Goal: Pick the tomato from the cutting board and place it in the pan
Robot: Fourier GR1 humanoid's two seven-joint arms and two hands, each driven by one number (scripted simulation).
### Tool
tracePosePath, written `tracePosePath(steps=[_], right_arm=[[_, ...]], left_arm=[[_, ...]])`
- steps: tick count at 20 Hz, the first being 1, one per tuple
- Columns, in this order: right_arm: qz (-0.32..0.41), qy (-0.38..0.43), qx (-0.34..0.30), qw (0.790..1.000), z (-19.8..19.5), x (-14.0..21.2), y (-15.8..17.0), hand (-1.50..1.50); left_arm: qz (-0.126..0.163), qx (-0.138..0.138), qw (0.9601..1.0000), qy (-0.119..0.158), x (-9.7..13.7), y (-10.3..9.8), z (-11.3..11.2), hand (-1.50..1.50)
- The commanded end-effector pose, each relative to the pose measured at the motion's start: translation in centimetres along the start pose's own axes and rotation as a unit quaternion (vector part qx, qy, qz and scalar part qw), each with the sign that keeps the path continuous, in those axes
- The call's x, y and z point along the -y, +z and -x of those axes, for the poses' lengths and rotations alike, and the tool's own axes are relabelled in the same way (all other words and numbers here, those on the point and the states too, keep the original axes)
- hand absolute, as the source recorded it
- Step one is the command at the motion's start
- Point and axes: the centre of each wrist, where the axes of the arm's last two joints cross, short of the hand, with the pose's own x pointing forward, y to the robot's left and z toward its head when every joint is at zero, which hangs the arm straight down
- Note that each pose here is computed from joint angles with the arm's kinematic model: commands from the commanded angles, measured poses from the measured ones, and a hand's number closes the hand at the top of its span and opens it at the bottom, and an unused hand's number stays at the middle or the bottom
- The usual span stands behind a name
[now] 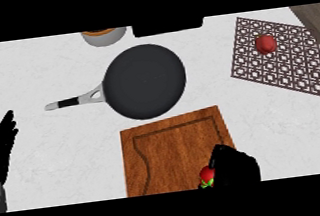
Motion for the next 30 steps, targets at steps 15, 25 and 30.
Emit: tracePosePath(steps=[15, 25, 30], right_arm=[[0.299, -0.134, -0.05, 0.943, -3.5, 6.9, 2.3, 1.5], [0.28, -0.212, -0.078, 0.933, -6.6, 9.2, -4.7, 1.5], [0.254, -0.223, -0.097, 0.936, -7.8, 9.6, -9.0, 1.5]], left_arm=[[0.021, 0.028, 0.9994, -0.005, 1.2, -0.5, -1.0, 0.0], [0.047, 0.044, 0.9979, -0.01, 3.3, -0.8, -3.1, 0.0], [0.044, 0.057, 0.9974, -0.009, 3.0, -1.5, -4.0, 0.0]])
